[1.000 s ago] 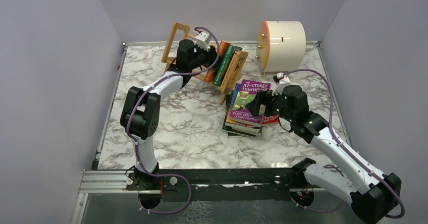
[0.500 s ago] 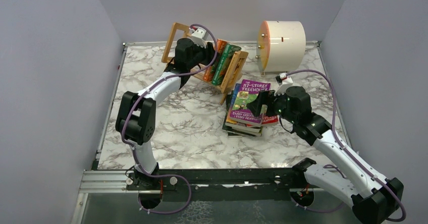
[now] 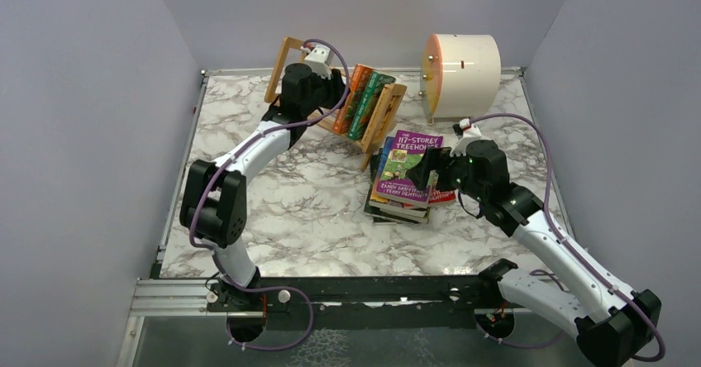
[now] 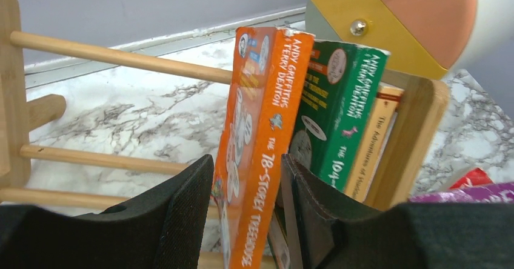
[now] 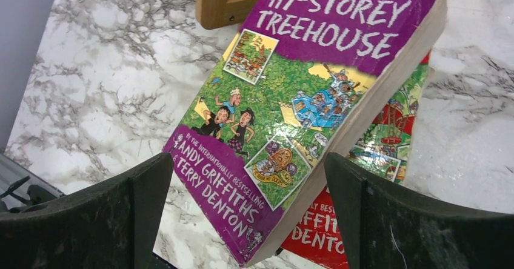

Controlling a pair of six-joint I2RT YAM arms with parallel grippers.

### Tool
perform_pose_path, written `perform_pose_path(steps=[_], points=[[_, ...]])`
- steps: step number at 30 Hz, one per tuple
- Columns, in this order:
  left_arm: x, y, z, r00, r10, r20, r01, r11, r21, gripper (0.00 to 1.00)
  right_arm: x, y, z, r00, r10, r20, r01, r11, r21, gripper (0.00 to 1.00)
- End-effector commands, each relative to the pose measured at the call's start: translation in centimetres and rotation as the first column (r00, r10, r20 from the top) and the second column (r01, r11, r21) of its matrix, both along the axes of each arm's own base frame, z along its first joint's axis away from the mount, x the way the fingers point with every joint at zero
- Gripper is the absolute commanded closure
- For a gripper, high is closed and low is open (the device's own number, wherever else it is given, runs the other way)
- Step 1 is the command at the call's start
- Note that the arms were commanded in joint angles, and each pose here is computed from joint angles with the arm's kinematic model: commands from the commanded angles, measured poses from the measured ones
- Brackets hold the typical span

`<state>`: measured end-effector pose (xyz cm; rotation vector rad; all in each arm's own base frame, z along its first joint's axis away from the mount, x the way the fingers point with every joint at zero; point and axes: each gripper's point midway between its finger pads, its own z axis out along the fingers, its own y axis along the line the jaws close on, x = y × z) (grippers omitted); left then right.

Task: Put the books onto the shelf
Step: Place the book on the shelf, then pick up the book from the center of the board.

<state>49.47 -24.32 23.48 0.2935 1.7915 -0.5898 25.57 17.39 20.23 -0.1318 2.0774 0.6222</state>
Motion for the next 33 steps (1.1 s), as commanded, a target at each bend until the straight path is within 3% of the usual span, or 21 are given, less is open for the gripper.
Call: perform_pose_path(steps=[1,7,13,22,33], points=[[-3.0,0.8,6.3,0.998,0.015,0.061,-0.011,0.997,-0.070,0.62,0.6,-1.2,0.7,0.994,-0.102,-0.034,0.101,0.995,-0.026,0.06],[-8.1,-2.6,9.6,0.985,-0.160,0.065,0.168,0.975,-0.147,0.62,0.7,-1.6,0.3,0.989,-0.133,-0.058,0.131,0.991,-0.037,0.06],[-13.2,-7.7,6.6,0.949,-0.311,-0.049,0.297,0.938,-0.181,0.62,0.7,-1.7,-0.4,0.986,-0.146,-0.082,0.143,0.989,-0.047,0.06],[-16.7,-9.9,0.5,0.911,-0.346,-0.223,0.299,0.928,-0.221,0.62,0.8,-1.6,-0.8,0.985,-0.149,-0.088,0.145,0.988,-0.051,0.06],[-19.0,-11.1,-2.4,0.860,-0.413,-0.301,0.325,0.897,-0.300,0.58,1.0,-1.2,-1.4,0.986,-0.134,-0.099,0.129,0.990,-0.051,0.06]])
